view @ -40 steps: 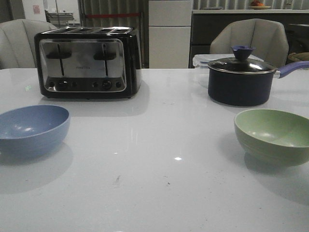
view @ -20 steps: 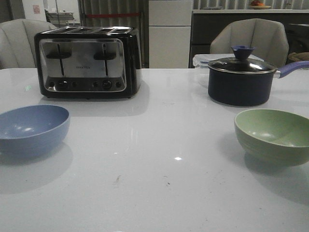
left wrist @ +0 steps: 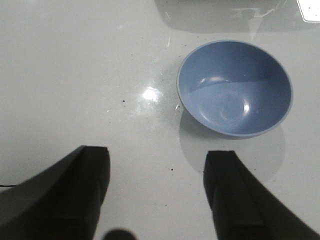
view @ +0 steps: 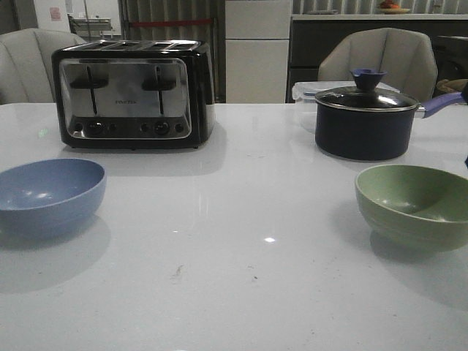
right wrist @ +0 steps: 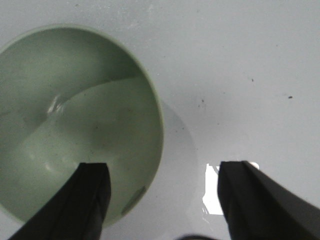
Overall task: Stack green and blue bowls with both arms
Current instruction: 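Grasp the green bowl rim with the right gripper and lift it, then lower the green bowl onto the table center and release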
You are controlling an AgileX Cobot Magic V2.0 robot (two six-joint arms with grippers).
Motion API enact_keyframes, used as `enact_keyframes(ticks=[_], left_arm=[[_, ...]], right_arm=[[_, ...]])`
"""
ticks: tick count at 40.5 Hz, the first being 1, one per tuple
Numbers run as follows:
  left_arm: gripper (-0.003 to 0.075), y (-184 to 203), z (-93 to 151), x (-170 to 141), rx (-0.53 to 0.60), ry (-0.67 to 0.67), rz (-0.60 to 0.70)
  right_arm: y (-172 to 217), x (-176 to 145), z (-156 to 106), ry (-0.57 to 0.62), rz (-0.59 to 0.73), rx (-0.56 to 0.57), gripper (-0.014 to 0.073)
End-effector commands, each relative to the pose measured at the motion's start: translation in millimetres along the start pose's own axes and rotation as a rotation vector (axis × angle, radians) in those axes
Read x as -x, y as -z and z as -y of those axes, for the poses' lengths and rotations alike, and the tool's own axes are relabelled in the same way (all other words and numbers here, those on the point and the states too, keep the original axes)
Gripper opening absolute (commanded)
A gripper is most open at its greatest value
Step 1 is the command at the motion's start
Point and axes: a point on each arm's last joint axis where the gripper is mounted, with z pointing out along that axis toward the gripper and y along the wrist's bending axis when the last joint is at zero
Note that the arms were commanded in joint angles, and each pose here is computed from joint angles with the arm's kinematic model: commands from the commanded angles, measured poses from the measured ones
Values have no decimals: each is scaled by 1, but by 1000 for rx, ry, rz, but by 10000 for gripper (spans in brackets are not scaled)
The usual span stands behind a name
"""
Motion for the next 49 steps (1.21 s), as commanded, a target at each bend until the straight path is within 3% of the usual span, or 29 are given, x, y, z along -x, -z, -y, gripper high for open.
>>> enact_keyframes(ticks=[1, 13, 24, 30, 38, 44, 49], left_arm=[[475, 5, 1, 14, -4, -4, 98], [475, 5, 1, 14, -4, -4, 98], [475, 5, 1, 14, -4, -4, 98], [475, 5, 1, 14, -4, -4, 98], [475, 5, 1, 14, -4, -4, 98], [475, 5, 1, 14, -4, -4, 98], [475, 5, 1, 14, -4, -4, 98]], right_arm=[[-2, 21, -3, 6, 33, 12, 517], [-34, 36, -3, -12, -47, 17, 262], [-27, 41, -10, 68, -75, 33, 89], [-3, 45, -44, 182, -57, 78, 89], [19, 42, -124, 397, -24, 182, 89], [11, 26, -171, 513, -12, 239, 89], [-8, 14, -191, 563, -52, 251, 89]])
